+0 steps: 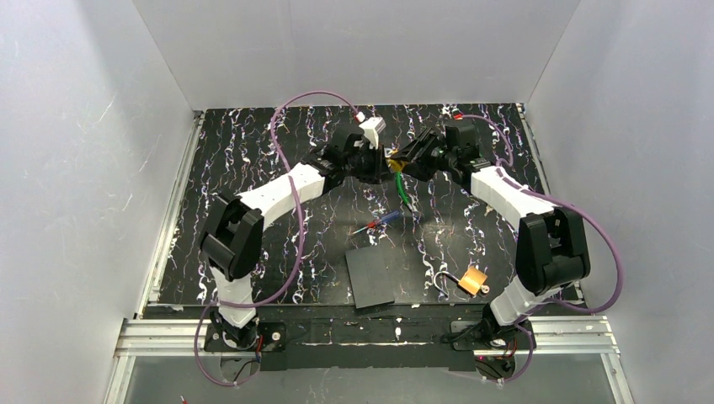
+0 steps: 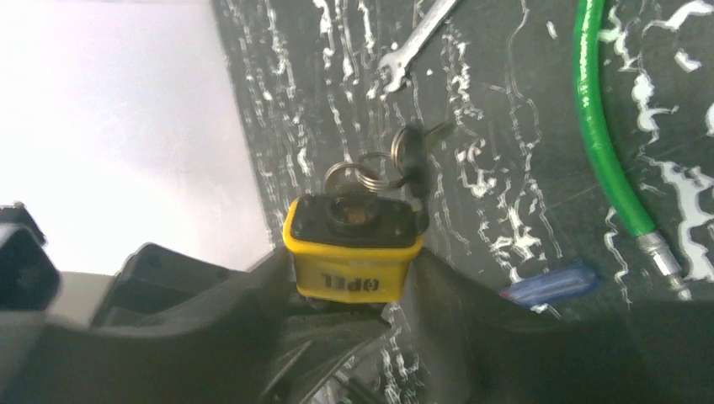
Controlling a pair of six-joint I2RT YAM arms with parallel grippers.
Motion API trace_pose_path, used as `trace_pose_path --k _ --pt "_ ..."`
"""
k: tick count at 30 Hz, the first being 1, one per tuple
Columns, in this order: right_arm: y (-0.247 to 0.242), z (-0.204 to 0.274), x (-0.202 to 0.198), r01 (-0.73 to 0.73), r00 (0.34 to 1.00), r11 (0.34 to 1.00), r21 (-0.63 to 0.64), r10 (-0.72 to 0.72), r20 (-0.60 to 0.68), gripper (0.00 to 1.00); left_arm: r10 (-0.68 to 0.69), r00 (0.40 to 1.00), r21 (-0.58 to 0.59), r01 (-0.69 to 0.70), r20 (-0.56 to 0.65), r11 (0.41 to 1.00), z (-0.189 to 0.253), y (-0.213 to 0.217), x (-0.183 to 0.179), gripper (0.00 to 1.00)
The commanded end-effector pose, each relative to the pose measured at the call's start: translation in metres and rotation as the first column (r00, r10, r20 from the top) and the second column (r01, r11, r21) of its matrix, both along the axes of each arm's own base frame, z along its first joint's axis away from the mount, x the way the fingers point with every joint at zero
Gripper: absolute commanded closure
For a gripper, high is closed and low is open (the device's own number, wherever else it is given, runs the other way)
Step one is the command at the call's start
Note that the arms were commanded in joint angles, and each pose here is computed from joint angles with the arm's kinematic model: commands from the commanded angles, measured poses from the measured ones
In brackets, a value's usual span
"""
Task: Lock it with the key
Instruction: Pick up the lock from the center of the board, then lock the lock.
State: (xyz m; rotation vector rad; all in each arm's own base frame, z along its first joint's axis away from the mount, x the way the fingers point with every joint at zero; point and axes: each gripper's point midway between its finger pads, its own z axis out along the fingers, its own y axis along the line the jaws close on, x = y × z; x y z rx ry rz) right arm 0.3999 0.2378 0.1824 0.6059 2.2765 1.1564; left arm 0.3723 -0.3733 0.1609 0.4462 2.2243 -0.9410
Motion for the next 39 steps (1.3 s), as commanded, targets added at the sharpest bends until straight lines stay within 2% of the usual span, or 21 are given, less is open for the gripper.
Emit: trace_pose_path --k 1,3,4,7,10,13,16,20,23,27,31,36,39 --pt "-0.018 0.066 0.001 -0.175 0.937 0.984 0.041 0.154 0.314 0.17 -0.134 0.981 0.019 0.132 0.144 0.991 0.059 0.031 -0.030 1.00" --pt "-0.024 0.073 -0.007 -0.260 0.899 0.966 0.004 0.240 0.367 0.05 -0.201 0.967 0.054 0.194 0.155 0.979 0.064 0.042 -0.045 1.00" --pt "-0.027 0.075 -0.011 -0.297 0.876 0.955 -0.016 0.279 0.393 0.03 -0.226 0.961 0.072 0.216 0.162 0.974 0.067 0.047 -0.051 1.00" --pt "-0.033 0.086 -0.027 -0.419 0.762 0.901 -0.116 0.418 0.495 0.02 -0.308 0.939 0.118 0.292 0.155 0.949 0.071 0.062 -0.073 1.00" --pt "-0.037 0.092 -0.045 -0.485 0.634 0.840 -0.244 0.530 0.563 0.02 -0.423 0.894 0.095 0.413 0.147 0.906 0.078 0.073 -0.098 1.00" --pt "-0.036 0.095 -0.070 -0.562 0.464 0.744 -0.361 0.645 0.607 0.00 -0.510 0.849 0.061 0.507 0.135 0.860 0.086 0.083 -0.117 1.00" --pt "-0.039 0.098 -0.094 -0.583 0.299 0.655 -0.481 0.723 0.622 0.00 -0.572 0.814 0.017 0.573 0.100 0.819 0.091 0.089 -0.133 1.00" --pt "-0.031 0.100 -0.117 -0.536 0.166 0.586 -0.607 0.778 0.606 0.00 -0.635 0.770 -0.038 0.637 0.063 0.770 0.093 0.091 -0.154 1.00" --pt "-0.013 0.092 -0.145 -0.547 0.043 0.467 -0.694 0.844 0.534 0.00 -0.655 0.753 -0.050 0.657 0.055 0.752 0.091 0.093 -0.161 1.00" --pt "0.015 0.082 -0.171 -0.586 -0.055 0.381 -0.715 0.862 0.504 0.00 -0.686 0.724 -0.077 0.689 0.066 0.720 0.092 0.091 -0.172 1.00" --pt "0.032 0.086 -0.184 -0.612 -0.105 0.372 -0.698 0.836 0.538 0.00 -0.705 0.705 -0.088 0.709 0.080 0.700 0.094 0.090 -0.179 1.00" --pt "0.049 0.090 -0.198 -0.674 -0.137 0.351 -0.649 0.805 0.578 0.00 -0.727 0.677 -0.065 0.735 0.110 0.675 0.094 0.088 -0.188 1.00" --pt "0.055 0.089 -0.203 -0.705 -0.140 0.338 -0.623 0.795 0.590 0.05 -0.736 0.666 -0.064 0.745 0.124 0.664 0.096 0.088 -0.192 1.00"
